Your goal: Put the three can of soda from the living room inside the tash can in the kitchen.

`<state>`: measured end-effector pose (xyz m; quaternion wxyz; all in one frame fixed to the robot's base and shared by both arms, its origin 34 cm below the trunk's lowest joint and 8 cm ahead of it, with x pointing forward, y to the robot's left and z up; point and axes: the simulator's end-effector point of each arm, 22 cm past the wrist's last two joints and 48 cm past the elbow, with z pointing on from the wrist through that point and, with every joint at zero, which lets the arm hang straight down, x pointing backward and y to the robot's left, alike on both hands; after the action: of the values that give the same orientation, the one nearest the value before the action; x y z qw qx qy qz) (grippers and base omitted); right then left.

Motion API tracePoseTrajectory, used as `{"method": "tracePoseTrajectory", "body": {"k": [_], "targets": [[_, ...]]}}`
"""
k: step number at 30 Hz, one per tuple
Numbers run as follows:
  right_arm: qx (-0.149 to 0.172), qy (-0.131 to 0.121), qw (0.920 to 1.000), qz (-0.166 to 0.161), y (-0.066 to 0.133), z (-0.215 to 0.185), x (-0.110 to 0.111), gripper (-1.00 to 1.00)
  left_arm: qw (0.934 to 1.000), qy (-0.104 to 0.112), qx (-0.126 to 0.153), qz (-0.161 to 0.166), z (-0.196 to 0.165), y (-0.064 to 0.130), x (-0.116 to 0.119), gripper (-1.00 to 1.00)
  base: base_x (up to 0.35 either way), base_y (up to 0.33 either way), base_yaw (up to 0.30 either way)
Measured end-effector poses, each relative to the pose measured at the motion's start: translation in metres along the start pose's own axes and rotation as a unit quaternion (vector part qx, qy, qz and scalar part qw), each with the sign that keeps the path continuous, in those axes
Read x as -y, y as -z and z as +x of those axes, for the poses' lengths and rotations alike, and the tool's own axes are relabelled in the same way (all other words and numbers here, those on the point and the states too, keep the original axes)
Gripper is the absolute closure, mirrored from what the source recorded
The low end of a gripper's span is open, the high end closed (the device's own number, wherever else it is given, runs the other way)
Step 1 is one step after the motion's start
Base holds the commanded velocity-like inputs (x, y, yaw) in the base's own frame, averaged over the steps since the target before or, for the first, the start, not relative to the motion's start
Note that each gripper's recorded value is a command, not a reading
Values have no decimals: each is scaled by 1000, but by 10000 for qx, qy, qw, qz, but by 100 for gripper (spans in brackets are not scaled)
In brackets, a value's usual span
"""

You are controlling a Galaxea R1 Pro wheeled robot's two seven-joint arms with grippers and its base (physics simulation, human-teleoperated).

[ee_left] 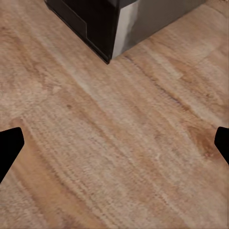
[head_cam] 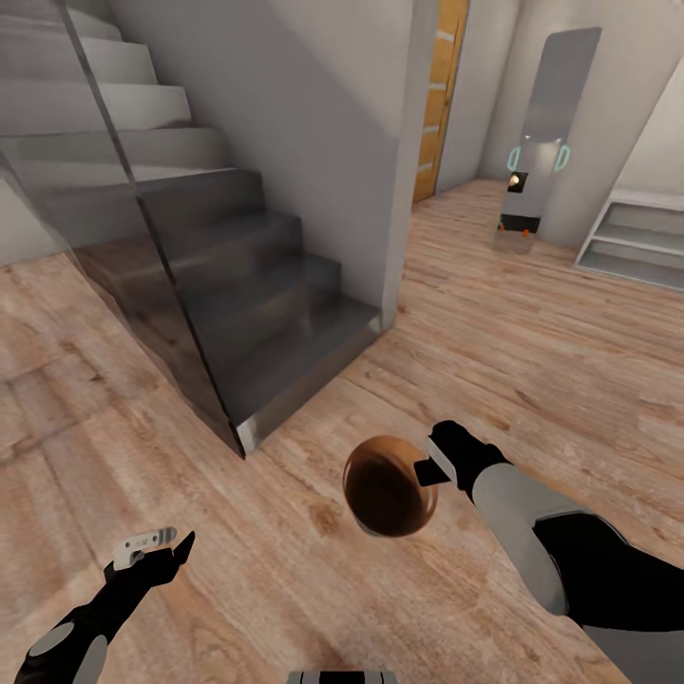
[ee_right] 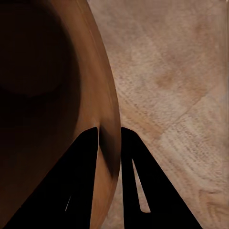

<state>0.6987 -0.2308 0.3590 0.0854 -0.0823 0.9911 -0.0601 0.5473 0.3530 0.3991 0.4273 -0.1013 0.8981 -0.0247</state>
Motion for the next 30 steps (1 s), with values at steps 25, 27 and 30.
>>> {"method": "tracePoseTrajectory", "body": {"k": [25, 27, 30], "targets": [[133, -45, 9999, 13, 41, -15, 15, 100, 10000, 2, -16, -2, -49, 25, 9, -100, 0, 0, 0], [131, -39, 9999, 18, 45, -17, 16, 100, 10000, 2, -17, -2, -53, 27, 10, -100, 0, 0, 0], [132, -63, 9999, 10, 51, -19, 18, 100, 10000, 2, -18, -2, -59, 30, 11, -100, 0, 0, 0]]}}
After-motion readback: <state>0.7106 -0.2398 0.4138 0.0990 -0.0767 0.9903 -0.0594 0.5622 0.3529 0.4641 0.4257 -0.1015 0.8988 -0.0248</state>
